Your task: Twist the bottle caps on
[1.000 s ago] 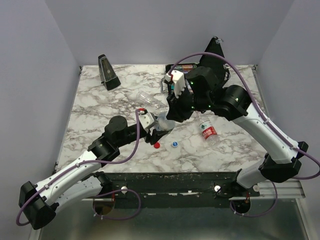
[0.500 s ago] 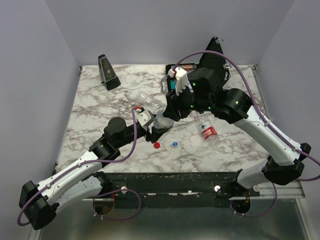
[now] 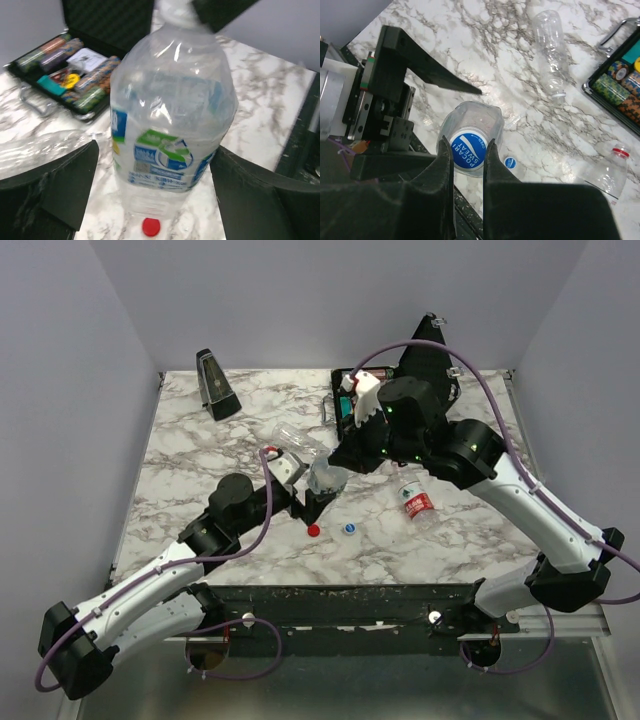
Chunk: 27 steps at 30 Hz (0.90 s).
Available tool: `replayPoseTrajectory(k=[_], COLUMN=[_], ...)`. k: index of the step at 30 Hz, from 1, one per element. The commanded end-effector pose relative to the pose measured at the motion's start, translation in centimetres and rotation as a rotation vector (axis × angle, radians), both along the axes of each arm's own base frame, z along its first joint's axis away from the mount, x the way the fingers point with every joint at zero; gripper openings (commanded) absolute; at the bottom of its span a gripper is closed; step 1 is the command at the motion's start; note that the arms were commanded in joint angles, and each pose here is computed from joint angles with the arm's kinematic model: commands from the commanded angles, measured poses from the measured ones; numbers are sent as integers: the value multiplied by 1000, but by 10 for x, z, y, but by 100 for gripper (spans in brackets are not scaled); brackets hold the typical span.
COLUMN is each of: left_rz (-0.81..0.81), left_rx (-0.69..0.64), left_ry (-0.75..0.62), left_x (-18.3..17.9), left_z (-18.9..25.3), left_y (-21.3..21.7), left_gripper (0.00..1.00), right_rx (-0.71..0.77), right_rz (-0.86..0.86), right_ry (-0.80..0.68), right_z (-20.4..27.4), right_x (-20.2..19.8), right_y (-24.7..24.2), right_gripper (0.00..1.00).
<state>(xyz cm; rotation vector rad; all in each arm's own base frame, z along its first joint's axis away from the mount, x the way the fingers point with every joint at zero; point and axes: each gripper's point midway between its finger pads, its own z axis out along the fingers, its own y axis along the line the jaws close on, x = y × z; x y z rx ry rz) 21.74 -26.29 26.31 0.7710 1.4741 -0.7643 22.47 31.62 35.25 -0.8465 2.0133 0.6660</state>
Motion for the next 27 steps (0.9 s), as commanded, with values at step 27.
replayPoseTrajectory(k=[27], left_rz=[812], left_rx=[-34], left_ry=[221], left_x=[64], left_z=[-35], left_y=[157], left_gripper=[99], right_rx=[-147], right_rz=[-1117], right_ry=[-243], right_z=[-27], right_x=[157], right_y=[-329], right_gripper=[1])
